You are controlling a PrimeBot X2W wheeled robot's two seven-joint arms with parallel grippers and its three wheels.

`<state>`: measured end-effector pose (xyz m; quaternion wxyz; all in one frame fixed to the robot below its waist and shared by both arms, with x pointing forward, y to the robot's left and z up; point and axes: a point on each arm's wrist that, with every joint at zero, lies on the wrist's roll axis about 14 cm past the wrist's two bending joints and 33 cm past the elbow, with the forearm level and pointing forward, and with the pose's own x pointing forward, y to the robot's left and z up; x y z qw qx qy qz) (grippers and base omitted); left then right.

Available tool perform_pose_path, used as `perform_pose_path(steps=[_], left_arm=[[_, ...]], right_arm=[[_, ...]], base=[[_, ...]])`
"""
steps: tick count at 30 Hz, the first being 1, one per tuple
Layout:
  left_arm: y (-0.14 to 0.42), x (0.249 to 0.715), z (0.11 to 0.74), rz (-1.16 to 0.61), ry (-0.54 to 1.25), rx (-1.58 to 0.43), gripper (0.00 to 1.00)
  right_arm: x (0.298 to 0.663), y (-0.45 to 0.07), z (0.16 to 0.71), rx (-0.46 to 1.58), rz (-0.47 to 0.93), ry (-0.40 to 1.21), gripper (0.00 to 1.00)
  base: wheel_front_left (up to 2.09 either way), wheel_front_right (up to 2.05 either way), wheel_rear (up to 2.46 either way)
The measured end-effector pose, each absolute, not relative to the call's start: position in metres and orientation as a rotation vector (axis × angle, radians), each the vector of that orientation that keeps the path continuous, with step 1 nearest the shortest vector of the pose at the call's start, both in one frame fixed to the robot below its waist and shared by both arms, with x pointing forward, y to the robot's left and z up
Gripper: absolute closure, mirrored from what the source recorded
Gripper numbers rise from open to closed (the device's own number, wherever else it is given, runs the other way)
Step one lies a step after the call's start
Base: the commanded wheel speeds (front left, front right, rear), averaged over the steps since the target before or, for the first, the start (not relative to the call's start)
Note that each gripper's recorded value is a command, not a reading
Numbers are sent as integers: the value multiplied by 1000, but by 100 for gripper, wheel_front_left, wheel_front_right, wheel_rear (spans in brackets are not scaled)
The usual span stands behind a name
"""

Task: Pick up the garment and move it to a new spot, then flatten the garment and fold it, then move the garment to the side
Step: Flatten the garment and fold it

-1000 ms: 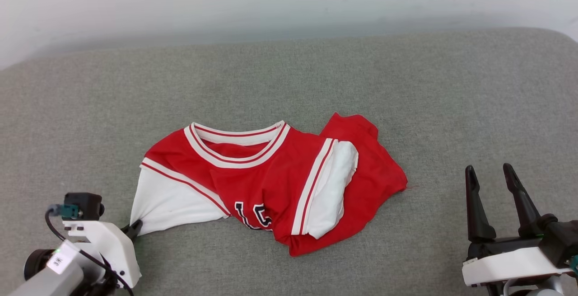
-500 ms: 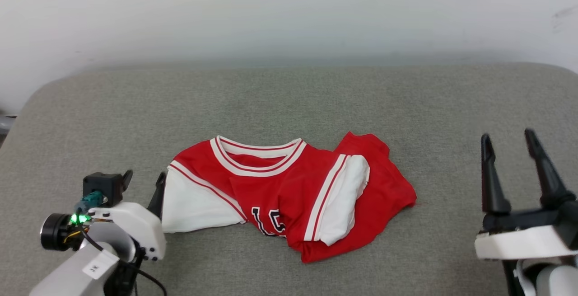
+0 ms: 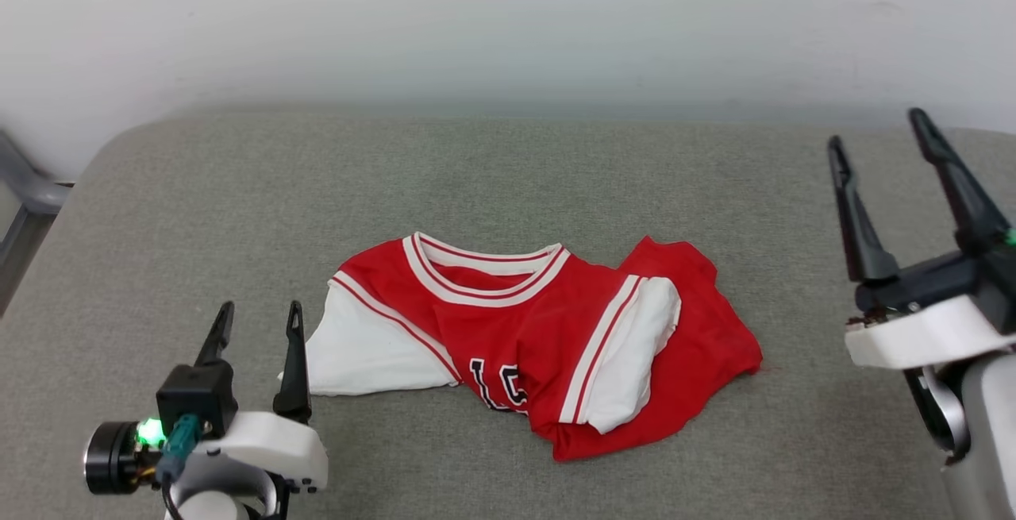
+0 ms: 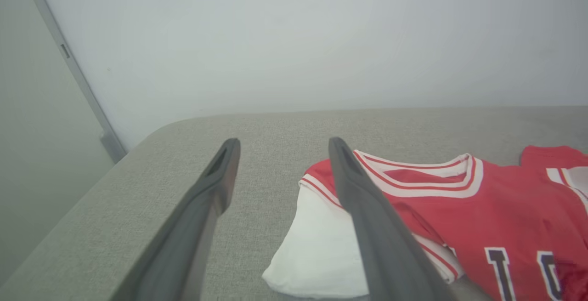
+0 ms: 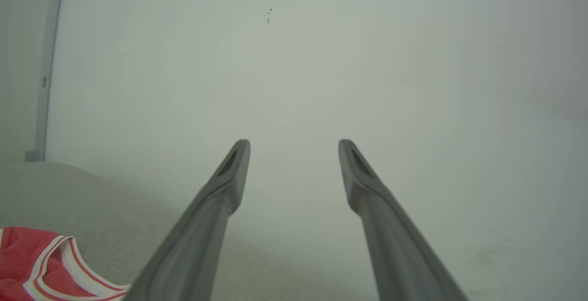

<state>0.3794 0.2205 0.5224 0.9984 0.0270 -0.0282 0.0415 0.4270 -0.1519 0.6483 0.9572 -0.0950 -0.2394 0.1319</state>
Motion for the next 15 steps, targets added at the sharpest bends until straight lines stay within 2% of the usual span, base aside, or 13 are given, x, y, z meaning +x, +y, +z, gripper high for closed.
perform_pose_path(steps=[8, 15], left_arm=[[222, 361, 518, 131, -75, 36, 0], [223, 361, 516, 158, -86, 26, 0]], right_arm=[[458, -101, 617, -281, 501, -216, 0], [454, -73, 541, -363, 694, 233, 0]], base=[[0, 0, 0], [0, 0, 0]])
